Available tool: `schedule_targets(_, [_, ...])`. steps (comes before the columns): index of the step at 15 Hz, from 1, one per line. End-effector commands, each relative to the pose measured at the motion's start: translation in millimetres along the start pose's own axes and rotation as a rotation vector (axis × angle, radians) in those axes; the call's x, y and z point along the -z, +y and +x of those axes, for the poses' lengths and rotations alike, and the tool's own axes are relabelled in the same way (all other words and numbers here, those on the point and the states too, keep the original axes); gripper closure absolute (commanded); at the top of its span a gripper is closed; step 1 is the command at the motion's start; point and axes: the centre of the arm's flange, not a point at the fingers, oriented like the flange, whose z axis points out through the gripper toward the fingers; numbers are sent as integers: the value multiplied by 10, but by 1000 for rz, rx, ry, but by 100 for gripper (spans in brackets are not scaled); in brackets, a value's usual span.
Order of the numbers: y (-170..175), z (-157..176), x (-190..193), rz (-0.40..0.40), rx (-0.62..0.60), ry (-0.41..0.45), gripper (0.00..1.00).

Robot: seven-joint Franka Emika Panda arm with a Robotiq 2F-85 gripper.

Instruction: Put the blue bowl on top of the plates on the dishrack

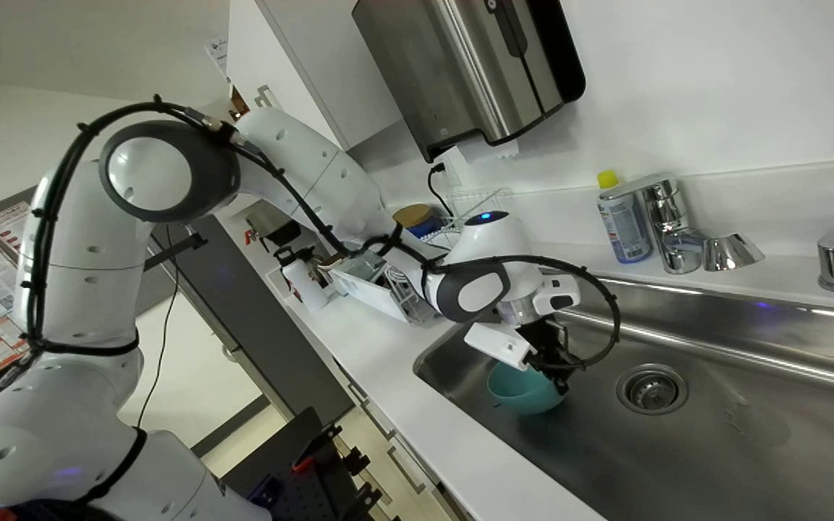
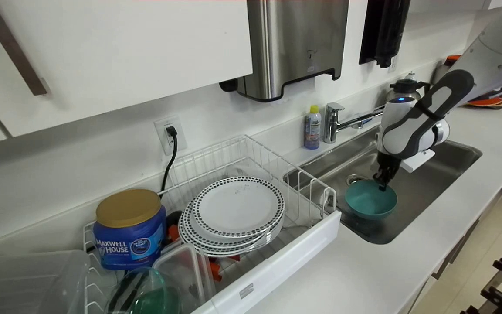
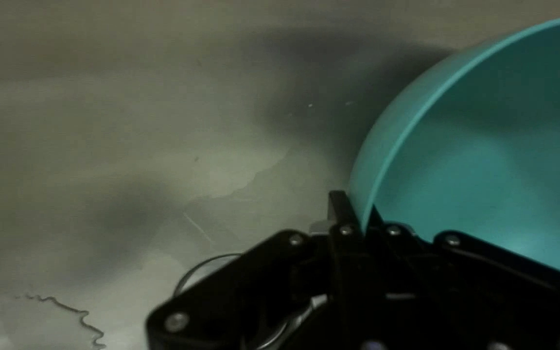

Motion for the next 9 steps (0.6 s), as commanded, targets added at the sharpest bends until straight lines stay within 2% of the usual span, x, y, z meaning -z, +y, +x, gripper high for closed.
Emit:
schedule_targets(1, [-29, -272, 616, -2, -91, -16, 99])
schedule_targets(9, [-175, -498, 1509, 62, -199, -1, 99])
